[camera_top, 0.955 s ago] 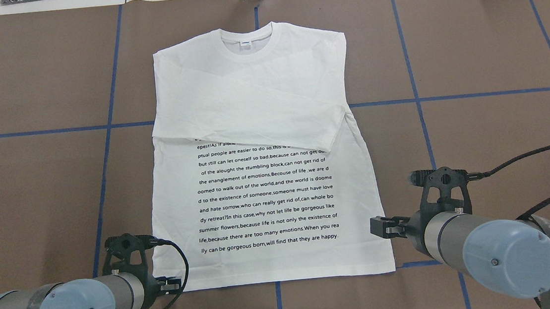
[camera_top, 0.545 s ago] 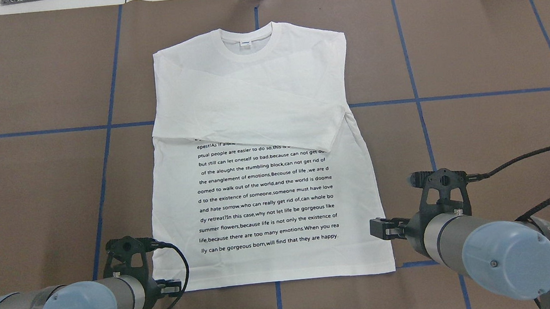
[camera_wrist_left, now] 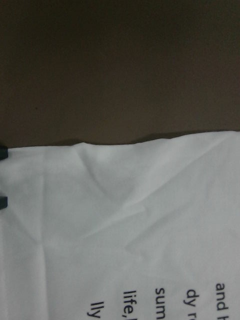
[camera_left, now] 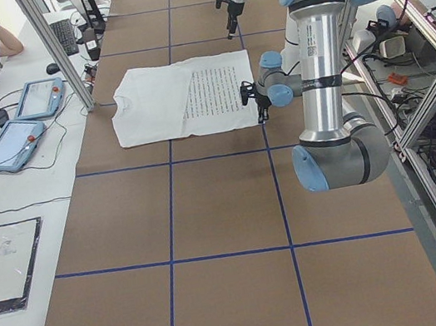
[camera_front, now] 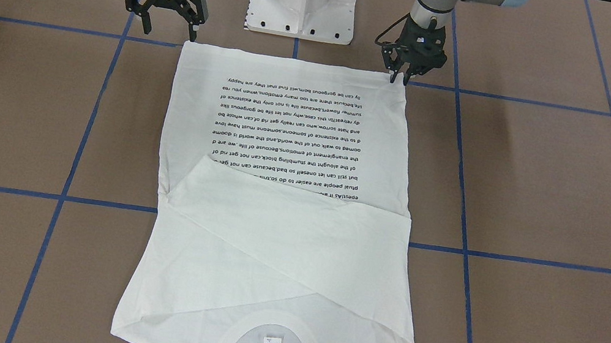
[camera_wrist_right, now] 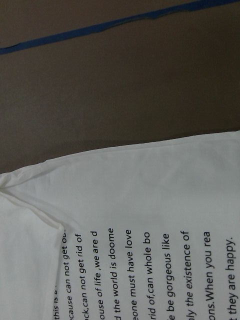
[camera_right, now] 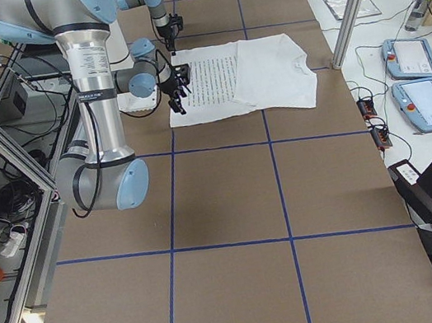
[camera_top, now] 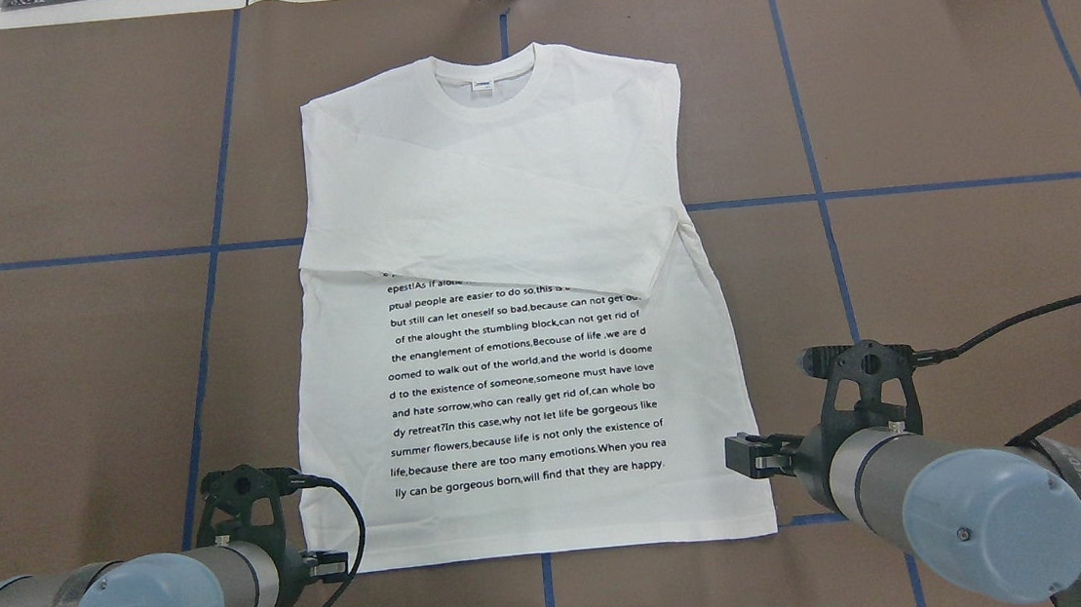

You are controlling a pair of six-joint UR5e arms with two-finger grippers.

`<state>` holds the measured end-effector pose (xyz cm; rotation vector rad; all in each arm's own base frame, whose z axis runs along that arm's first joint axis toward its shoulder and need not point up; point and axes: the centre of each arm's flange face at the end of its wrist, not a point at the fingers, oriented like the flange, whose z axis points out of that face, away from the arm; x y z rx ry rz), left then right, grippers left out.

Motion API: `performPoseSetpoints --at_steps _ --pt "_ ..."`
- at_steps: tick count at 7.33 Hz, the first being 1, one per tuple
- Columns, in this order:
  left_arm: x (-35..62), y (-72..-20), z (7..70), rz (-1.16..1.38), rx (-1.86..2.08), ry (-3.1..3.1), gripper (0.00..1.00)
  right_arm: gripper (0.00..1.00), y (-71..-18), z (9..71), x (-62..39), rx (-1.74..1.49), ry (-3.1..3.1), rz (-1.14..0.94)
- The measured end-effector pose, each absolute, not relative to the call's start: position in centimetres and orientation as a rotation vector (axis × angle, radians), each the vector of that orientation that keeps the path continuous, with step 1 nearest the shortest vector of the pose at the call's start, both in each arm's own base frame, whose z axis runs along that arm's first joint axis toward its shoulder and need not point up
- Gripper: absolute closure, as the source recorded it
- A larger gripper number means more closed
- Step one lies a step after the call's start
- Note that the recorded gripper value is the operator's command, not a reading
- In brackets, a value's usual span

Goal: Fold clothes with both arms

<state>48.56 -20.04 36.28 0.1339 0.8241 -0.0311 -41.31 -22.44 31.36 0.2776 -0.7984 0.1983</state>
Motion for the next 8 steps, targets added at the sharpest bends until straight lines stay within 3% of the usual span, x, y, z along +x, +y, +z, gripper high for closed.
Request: performPoseSetpoints --at_steps 1,3,4,8 --pt "48.1 -20.1 35.5 -0.031 0.137 0.841 1.0 0.07 -21.7 31.5 -41.7 0.278 -0.806 0.207" --pt "46.8 -20.3 33.5 -0.029 0.142 0.87 1.0 0.43 -20.0 32.8 -42.4 0.292 -0.821 0.205" --pt "46.4 -20.3 32.6 -0.029 0.144 0.883 1.0 0.49 -19.2 34.2 -43.2 0.299 -0.817 0.201" --pt "45.5 -20.1 30.8 -0.031 0.145 0.919 1.0 0.54 -16.7 37.1 -46.2 0.334 -0.791 0.203"
